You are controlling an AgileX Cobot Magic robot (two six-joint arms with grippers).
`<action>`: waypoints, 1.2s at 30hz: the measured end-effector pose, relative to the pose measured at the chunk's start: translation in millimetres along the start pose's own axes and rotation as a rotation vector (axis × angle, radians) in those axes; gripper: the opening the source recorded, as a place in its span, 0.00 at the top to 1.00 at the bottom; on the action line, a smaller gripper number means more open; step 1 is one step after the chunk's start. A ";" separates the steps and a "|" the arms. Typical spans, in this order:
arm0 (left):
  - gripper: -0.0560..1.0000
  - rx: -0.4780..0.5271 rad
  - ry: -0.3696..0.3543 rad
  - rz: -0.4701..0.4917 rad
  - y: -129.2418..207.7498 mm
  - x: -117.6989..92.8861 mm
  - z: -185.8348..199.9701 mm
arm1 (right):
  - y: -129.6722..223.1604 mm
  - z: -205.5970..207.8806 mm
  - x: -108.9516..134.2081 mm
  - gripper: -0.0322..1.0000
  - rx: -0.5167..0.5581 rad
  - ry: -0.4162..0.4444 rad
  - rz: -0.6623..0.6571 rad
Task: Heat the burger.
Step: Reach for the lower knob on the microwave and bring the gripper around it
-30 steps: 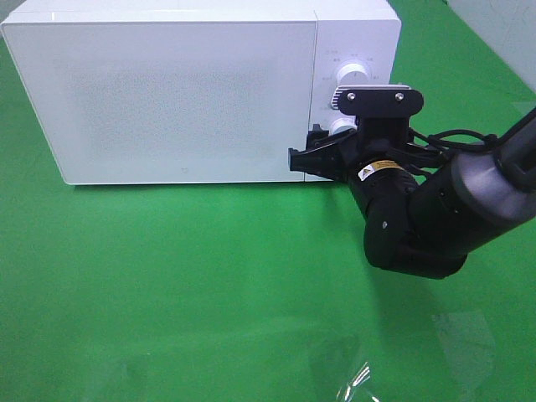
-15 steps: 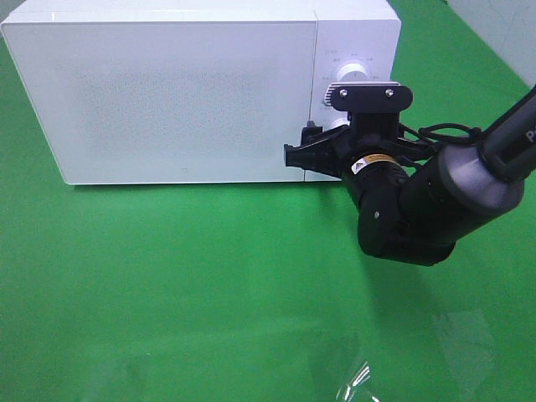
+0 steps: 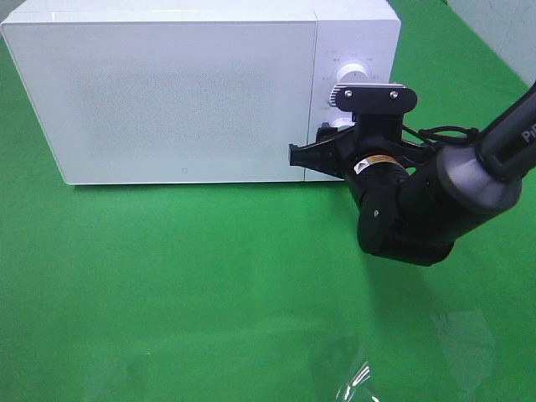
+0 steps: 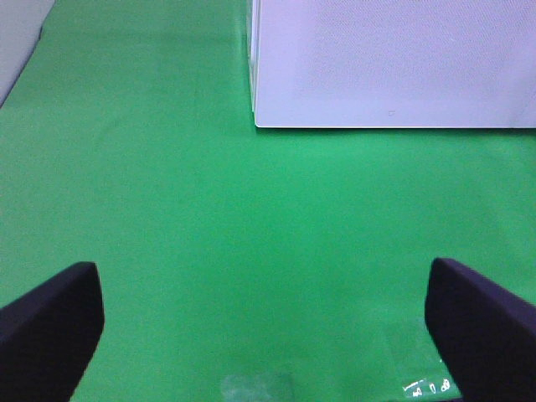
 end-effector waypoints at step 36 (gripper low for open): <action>0.04 0.000 0.000 0.000 0.0 0.0 0.0 | 3.0 2.5 5.8 0.55 0.050 -0.074 -1.480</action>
Point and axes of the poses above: a point on each arm's last joint axis where the gripper is mounted, z pointing back along that axis away from the gripper, x along the wrist's bending axis when the last joint is at zero, y = z × x, the point moved 8 cm from there along -z, pointing out along that axis toward the gripper, and after that the axes turned 10 degrees about -z, right-handed, at the moved point
